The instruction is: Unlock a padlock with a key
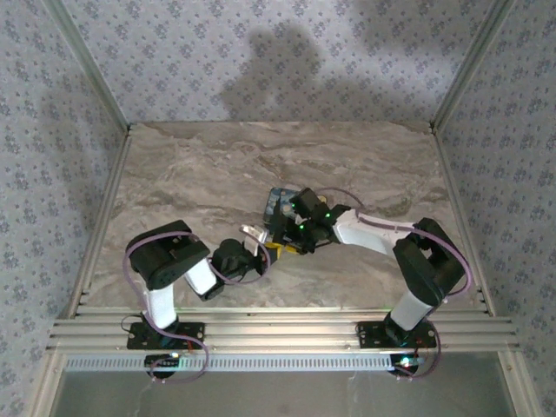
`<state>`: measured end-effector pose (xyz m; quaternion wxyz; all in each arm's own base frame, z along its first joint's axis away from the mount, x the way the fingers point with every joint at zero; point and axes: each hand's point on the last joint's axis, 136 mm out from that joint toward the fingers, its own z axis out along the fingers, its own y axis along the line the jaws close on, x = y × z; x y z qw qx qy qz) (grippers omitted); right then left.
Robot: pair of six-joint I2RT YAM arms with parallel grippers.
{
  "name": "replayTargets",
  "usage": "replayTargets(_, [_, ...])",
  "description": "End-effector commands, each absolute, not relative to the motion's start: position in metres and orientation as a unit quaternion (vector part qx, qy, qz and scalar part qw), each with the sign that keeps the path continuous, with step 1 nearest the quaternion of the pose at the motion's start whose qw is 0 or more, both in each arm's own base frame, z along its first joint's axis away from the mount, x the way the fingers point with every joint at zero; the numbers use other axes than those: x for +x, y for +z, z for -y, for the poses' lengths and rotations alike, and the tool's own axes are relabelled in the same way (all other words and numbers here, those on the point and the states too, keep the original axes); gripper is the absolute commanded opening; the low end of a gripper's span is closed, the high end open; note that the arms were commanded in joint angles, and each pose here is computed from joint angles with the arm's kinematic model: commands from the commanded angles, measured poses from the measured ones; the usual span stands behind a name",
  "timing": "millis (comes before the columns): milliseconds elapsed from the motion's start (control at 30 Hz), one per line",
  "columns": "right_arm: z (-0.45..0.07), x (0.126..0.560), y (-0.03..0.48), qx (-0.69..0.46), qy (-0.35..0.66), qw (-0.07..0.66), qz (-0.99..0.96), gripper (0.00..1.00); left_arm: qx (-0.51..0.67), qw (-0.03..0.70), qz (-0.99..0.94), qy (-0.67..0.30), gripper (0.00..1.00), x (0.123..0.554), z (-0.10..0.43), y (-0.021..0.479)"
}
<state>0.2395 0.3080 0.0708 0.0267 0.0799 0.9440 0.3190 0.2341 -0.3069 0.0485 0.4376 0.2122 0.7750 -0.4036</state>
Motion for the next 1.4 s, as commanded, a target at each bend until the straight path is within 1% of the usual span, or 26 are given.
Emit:
replayTargets(0, [-0.311, 0.238, 0.093, 0.068, 0.343, 0.051, -0.935, 0.49, 0.212, 0.434, -0.79, -0.378, 0.0, 0.232, 0.298, 0.029])
replayTargets(133, [-0.297, 0.24, 0.1, 0.077, 0.331, 0.084, -0.937, 0.57, 0.212, 0.425, -0.798, -0.371, 0.0, 0.229, 0.295, 0.019])
replayTargets(267, [-0.281, 0.242, 0.106, 0.095, 0.325, 0.125, -0.933, 0.6, 0.215, 0.424, -0.803, -0.36, 0.0, 0.225, 0.292, 0.014])
replayTargets(433, [-0.263, 0.243, 0.107, 0.12, 0.315, 0.169, -0.926, 0.61, 0.218, 0.423, -0.805, -0.355, 0.0, 0.223, 0.293, 0.012])
replayTargets(633, [-0.263, 0.247, 0.095, 0.153, 0.336, 0.214, -0.904, 0.62, 0.21, 0.417, -0.808, -0.36, 0.0, 0.219, 0.296, 0.014])
replayTargets(767, [-0.271, 0.252, 0.087, 0.162, 0.357, 0.224, -0.892, 0.62, 0.205, 0.407, -0.81, -0.37, 0.0, 0.218, 0.299, 0.016])
replayTargets(1133, [-0.281, 0.258, 0.067, 0.161, 0.362, 0.231, -0.889, 0.64, 0.199, 0.382, -0.804, -0.411, 0.0, 0.212, 0.313, 0.027])
replayTargets(1367, [-0.295, 0.263, 0.053, 0.152, 0.383, 0.22, -0.884, 0.64, 0.19, 0.355, -0.798, -0.448, 0.0, 0.21, 0.32, 0.033])
